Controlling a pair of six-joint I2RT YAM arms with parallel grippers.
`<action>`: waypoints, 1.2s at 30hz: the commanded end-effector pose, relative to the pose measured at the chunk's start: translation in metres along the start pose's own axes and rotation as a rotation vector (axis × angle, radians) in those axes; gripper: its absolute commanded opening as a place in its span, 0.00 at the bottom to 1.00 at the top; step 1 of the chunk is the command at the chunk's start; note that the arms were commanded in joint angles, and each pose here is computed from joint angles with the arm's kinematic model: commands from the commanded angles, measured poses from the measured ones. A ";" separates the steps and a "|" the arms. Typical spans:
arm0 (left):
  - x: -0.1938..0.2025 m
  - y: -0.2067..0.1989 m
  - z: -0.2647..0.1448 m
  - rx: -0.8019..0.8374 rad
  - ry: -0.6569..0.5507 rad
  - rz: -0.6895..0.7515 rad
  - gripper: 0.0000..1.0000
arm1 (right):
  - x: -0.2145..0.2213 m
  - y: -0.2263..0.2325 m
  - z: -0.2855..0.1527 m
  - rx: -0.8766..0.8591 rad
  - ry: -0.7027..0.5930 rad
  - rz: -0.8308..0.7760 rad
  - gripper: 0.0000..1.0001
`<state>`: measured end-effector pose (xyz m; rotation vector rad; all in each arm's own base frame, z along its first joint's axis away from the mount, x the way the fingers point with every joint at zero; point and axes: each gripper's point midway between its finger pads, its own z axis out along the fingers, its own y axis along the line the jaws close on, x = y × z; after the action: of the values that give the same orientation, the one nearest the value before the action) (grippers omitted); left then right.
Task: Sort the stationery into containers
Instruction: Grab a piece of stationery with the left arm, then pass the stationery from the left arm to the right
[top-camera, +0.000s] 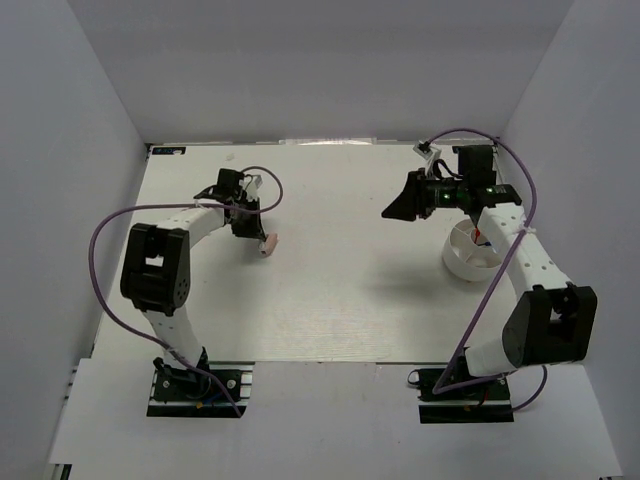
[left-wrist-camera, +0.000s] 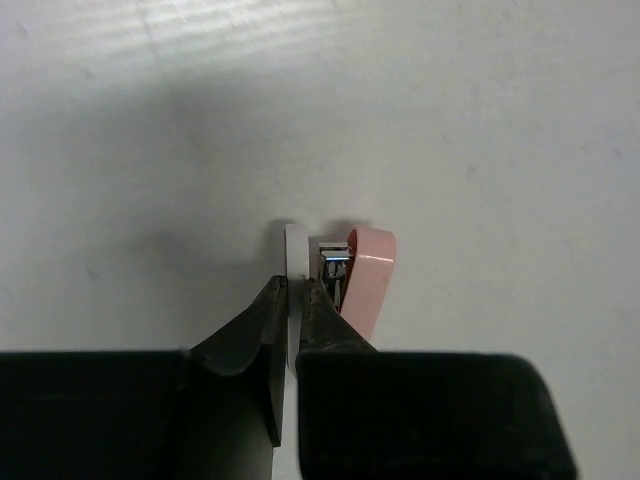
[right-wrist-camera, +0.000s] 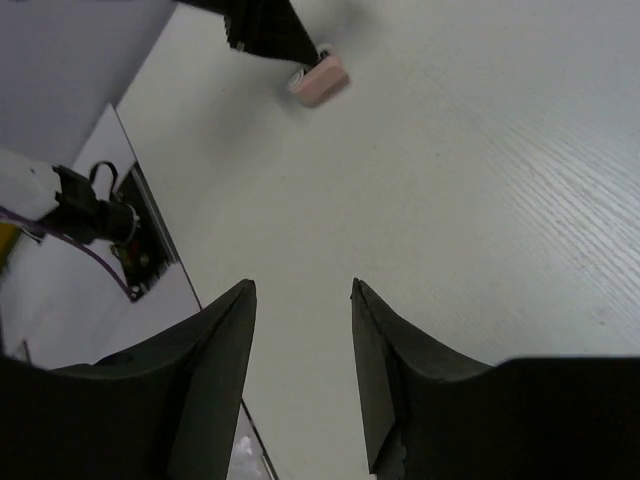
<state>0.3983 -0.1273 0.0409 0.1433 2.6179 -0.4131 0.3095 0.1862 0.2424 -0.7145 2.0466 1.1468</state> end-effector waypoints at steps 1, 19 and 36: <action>-0.021 -0.040 -0.047 0.158 -0.121 -0.027 0.00 | -0.051 0.009 0.020 -0.045 -0.171 0.179 0.49; -0.061 -0.081 -0.113 0.271 -0.316 -0.110 0.00 | -0.061 0.056 0.174 -0.128 -0.094 0.388 0.63; -0.061 -0.101 -0.131 0.372 -0.327 -0.092 0.00 | -0.031 0.067 0.227 -0.156 -0.002 0.360 0.71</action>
<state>0.3781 -0.1752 0.1746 0.0278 2.3011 -0.8184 0.3415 0.4160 0.1992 -0.3850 2.2295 1.5211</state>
